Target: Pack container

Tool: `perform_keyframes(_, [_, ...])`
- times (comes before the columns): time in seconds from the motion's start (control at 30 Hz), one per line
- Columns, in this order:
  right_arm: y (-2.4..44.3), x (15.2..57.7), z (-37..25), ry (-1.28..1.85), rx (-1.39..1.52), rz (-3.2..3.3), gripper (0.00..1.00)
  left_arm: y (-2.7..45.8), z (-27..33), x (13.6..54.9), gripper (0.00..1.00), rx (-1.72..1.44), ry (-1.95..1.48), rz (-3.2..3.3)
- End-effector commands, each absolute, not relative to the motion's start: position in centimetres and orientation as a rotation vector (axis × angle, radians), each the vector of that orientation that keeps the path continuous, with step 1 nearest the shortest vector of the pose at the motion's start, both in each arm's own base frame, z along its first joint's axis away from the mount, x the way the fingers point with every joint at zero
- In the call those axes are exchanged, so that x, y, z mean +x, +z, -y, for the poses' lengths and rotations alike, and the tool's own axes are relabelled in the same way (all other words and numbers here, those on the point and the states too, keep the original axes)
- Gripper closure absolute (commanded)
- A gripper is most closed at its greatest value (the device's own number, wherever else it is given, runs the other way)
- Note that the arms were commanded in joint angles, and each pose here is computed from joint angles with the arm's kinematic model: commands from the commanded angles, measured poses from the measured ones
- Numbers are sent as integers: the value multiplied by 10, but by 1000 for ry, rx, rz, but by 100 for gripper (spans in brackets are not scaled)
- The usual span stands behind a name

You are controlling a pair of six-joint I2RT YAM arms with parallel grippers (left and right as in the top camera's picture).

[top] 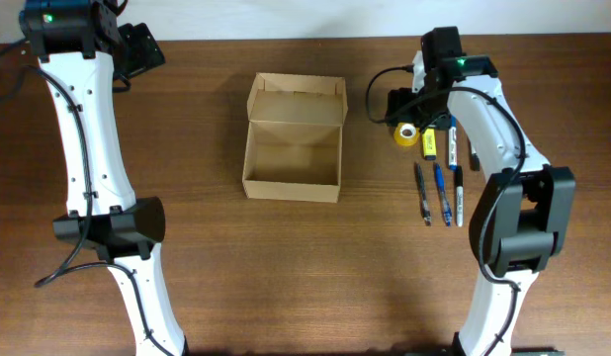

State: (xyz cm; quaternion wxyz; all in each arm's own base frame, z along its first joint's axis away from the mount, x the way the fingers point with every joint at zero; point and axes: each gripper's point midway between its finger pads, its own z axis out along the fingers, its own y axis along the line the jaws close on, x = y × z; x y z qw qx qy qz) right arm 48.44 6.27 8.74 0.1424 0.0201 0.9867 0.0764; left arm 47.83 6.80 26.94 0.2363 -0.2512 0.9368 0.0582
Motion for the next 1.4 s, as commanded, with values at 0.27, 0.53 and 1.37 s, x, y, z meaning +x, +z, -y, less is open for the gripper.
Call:
perform_keyframes(0.27, [39,491,-86,215,-51,-2907,21,271,-70,478,0,-687,166,-2564])
perform_keyframes(0.53, [20,496,-84,196,-50,-2914,21,271,-70,478,0,-687,166,-2564])
perform_keyframes(1.37, [-6,475,-73,122,6,-3032,21,271,-70,478,0,-687,166,-2564])
